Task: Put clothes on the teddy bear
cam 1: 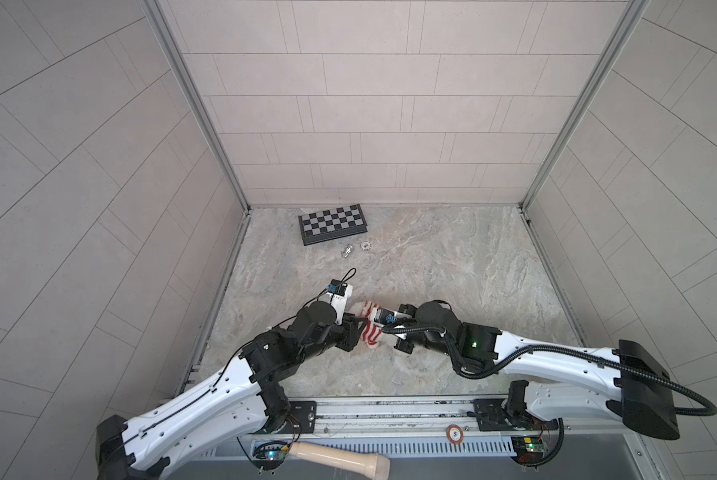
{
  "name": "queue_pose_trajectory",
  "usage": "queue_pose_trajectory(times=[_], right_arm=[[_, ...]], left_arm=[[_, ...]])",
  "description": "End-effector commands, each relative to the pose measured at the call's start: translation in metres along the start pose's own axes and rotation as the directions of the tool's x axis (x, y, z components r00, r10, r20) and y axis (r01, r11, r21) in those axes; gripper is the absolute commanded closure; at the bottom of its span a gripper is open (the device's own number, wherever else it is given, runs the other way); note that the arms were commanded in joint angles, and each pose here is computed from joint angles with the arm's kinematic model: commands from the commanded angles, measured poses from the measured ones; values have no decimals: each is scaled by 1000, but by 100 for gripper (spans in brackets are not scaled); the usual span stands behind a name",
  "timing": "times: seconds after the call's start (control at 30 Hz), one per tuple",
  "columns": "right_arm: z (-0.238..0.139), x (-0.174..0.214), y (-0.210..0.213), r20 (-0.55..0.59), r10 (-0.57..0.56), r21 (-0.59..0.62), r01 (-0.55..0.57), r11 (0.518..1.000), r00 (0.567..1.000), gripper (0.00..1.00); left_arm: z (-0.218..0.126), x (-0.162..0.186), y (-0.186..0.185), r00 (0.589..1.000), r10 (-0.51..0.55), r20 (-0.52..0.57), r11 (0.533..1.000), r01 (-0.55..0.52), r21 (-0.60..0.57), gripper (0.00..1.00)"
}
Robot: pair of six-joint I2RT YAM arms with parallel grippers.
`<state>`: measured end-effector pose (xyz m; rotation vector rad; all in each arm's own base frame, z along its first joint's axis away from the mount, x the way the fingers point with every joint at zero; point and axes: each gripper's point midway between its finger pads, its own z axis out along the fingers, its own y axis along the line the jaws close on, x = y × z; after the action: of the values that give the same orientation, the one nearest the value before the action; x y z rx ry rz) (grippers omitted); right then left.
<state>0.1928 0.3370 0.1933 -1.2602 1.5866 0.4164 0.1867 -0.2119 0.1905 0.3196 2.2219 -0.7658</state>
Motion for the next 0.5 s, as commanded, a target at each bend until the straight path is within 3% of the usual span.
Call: queue_pose_trajectory(times=[0.0, 0.07, 0.4, 0.47], right_arm=[[-6, -26, -5, 109, 6, 10, -7, 1000, 994, 100], [-6, -26, -5, 110, 10, 14, -12, 1000, 994, 100], [-6, -23, -5, 106, 17, 15, -19, 1000, 994, 100], [-7, -22, -6, 104, 18, 23, -21, 1000, 994, 100]], left_arm=[[5, -3, -2, 999, -38, 21, 998, 37, 45, 65], [8, -1, -1, 999, -41, 14, 998, 40, 48, 72], [18, 5, -12, 999, -40, -22, 993, 42, 114, 79], [18, 6, -9, 999, -42, -26, 994, 44, 98, 88]])
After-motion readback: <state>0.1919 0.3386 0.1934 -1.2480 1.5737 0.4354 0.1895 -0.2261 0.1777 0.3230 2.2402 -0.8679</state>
